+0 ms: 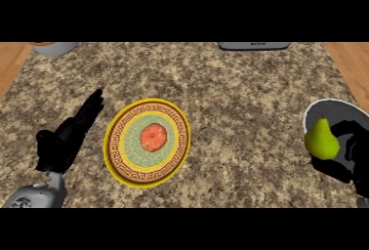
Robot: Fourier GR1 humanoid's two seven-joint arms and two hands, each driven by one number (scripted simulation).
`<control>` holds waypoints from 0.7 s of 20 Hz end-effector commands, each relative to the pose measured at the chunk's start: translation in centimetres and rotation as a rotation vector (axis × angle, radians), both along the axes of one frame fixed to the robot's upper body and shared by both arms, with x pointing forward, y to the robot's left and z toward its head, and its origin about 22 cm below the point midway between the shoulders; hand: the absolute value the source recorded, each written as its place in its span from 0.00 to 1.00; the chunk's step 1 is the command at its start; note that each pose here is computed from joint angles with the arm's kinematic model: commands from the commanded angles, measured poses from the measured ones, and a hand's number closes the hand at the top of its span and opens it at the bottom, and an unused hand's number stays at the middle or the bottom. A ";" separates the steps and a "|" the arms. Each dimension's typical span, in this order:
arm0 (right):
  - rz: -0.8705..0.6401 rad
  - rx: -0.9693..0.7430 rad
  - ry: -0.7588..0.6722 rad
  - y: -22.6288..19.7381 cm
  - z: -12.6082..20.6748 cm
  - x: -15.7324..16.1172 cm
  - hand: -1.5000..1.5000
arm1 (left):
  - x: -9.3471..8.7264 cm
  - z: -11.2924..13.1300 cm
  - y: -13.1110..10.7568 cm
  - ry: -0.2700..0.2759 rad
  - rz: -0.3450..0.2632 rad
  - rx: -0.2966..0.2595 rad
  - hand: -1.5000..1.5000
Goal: Pick the pear from the plate and place it in the pan
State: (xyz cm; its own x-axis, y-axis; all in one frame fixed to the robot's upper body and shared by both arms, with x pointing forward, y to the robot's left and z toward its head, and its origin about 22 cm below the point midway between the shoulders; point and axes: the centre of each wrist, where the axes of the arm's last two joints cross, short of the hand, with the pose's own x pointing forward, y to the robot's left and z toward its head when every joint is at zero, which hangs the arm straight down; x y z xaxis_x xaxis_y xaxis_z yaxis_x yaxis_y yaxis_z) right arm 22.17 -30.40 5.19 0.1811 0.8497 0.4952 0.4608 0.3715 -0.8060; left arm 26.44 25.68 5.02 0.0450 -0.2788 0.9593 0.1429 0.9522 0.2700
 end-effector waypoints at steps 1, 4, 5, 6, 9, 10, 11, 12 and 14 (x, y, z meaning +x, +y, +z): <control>-0.079 -0.027 -0.051 -4.9 -0.7 0.8 1.00 | 0.7 -0.3 -0.5 -0.008 -0.029 -0.028 0.50; -0.089 -0.031 -0.038 -7.7 -2.6 2.0 1.00 | -0.6 0.9 -0.2 0.002 -0.042 0.018 0.50; -0.082 -0.005 -0.051 -7.7 -2.0 4.0 1.00 | 1.5 -0.6 -0.2 -0.018 -0.013 0.005 0.50; -0.080 -0.023 -0.031 -8.9 -3.4 2.6 1.00 | 0.6 -1.6 -0.6 -0.001 -0.040 -0.007 0.50; -0.055 -0.012 -0.039 -10.9 -2.9 3.7 1.00 | 2.2 -0.8 -0.7 -0.013 -0.021 0.012 0.50; -0.078 -0.015 -0.029 -10.2 -3.9 4.5 1.00 | -0.8 0.6 0.4 -0.003 -0.032 0.004 0.50; -0.084 -0.029 -0.015 -10.8 -4.9 4.8 1.00 | 1.5 1.0 -1.7 -0.015 -0.021 0.001 0.50; -0.060 -0.025 -0.029 -12.3 -4.5 4.5 1.00 | 0.6 0.2 -0.1 -0.008 -0.046 -0.004 0.50; -0.075 -0.011 -0.043 -13.3 -4.6 6.1 1.00 | 0.5 1.1 -1.0 0.000 -0.030 -0.003 0.50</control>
